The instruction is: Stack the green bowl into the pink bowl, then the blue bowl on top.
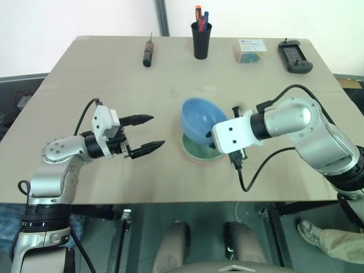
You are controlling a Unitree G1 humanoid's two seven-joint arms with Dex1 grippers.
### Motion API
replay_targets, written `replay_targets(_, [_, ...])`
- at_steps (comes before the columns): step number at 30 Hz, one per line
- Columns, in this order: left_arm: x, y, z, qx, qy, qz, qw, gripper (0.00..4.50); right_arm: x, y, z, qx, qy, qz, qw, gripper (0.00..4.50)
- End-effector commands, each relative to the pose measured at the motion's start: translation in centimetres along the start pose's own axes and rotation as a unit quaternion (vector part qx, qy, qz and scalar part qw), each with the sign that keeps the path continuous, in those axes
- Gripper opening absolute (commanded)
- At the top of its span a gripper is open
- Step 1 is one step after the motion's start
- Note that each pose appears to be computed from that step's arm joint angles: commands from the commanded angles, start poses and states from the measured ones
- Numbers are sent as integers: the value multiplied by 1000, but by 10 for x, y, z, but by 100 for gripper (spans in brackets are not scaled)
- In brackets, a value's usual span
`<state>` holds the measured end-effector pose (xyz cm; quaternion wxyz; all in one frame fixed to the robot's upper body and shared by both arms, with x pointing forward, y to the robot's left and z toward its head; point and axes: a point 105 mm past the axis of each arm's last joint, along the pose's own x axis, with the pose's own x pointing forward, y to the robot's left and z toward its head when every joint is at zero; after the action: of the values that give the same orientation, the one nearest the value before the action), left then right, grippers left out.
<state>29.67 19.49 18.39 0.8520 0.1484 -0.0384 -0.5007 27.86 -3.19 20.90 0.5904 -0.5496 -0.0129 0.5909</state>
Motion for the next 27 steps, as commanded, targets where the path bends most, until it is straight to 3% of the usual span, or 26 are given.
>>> replay_targets(1, [0, -1, 13, 23, -11, -2, 1000, 450, -11, -17, 13, 11, -19, -44, 999, 245])
replay_targets(2, [1, -1, 13, 23, -12, -3, 1000, 450, -14, -23, 18, 33, -36, -59, 997, 291])
replay_targets(5, [3, -1, 13, 22, -11, -2, 1000, 450, -37, -39, 31, 140, -107, -91, 980, 291])
replay_targets(9, [2, -4, 11, 15, -4, 3, 1000, 450, -57, -33, 9, 240, -114, -120, 957, 291])
replay_targets(12, [0, -8, 8, 7, 1, 13, 1000, 450, -70, -16, -16, 327, -120, -145, 926, 291])
replay_targets(16, [-3, -16, 5, -5, 4, 24, 1000, 450, -84, 5, -50, 355, -123, -228, 898, 291])
replay_targets(20, [-6, -22, -5, -5, 26, 54, 998, 450, -97, 47, -83, 375, -94, -257, 886, 291])
replay_targets(27, [-14, -42, -22, -40, 47, 82, 995, 450, -102, 104, -106, 397, -105, -261, 874, 291])
